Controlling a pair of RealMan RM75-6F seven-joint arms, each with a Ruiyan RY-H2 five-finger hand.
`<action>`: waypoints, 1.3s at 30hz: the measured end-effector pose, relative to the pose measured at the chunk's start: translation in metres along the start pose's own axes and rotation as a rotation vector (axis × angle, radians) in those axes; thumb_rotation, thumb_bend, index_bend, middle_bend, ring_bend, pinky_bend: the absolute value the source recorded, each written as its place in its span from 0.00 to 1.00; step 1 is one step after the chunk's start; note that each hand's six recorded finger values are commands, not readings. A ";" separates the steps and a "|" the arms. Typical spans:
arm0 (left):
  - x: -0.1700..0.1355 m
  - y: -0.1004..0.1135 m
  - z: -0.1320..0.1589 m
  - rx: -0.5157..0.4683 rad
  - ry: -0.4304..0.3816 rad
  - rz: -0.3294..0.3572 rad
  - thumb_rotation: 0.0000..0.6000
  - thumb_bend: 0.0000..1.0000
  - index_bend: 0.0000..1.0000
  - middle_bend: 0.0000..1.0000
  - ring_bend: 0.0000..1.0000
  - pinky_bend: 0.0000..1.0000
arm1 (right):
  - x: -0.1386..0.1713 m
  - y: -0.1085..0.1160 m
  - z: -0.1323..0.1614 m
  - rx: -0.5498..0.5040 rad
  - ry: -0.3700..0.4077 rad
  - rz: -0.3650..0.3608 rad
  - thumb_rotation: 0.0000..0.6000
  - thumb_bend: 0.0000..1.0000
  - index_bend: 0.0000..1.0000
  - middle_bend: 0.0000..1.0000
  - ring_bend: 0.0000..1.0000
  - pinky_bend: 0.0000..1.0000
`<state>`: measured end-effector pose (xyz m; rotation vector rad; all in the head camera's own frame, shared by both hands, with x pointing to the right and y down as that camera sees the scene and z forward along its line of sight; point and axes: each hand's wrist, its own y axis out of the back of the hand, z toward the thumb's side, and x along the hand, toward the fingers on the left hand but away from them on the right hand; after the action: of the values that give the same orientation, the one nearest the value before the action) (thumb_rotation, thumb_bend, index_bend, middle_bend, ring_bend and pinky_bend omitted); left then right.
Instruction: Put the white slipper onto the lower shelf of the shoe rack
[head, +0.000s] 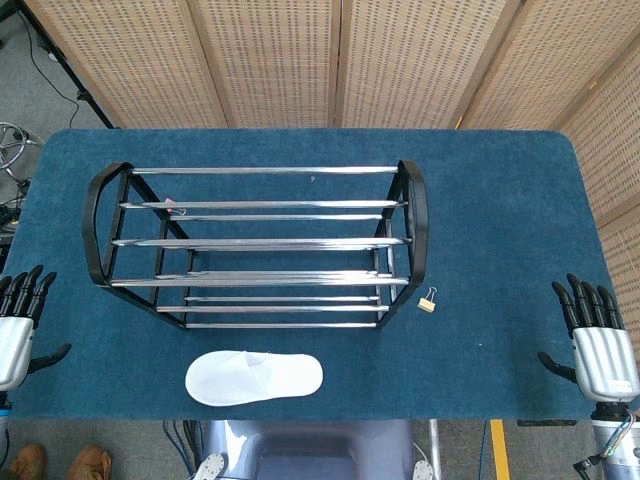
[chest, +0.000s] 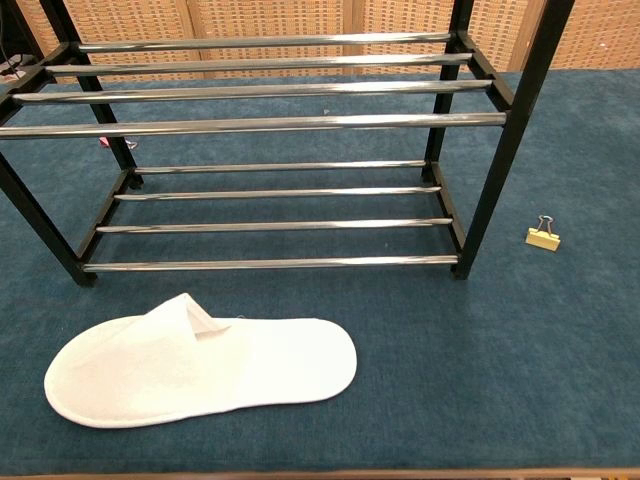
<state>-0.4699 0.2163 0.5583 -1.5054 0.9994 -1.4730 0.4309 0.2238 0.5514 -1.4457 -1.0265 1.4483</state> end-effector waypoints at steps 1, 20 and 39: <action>0.000 0.000 0.000 0.000 -0.001 0.000 1.00 0.00 0.00 0.00 0.00 0.00 | 0.000 0.000 0.000 0.000 0.001 0.001 1.00 0.00 0.00 0.00 0.00 0.00; -0.015 -0.011 0.029 -0.018 -0.208 -0.076 1.00 0.00 0.00 0.00 0.00 0.00 | 0.001 -0.002 0.001 -0.003 0.003 0.020 1.00 0.00 0.00 0.00 0.00 0.00; -0.061 -0.048 0.063 0.057 -0.504 -0.189 1.00 0.00 0.00 0.00 0.00 0.00 | 0.000 -0.003 -0.002 -0.012 -0.014 0.039 1.00 0.00 0.00 0.00 0.00 0.00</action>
<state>-0.4069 0.2915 0.5790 -1.8426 0.5209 -1.1421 0.4328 0.2249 0.5538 -1.4734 -1.0224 1.4837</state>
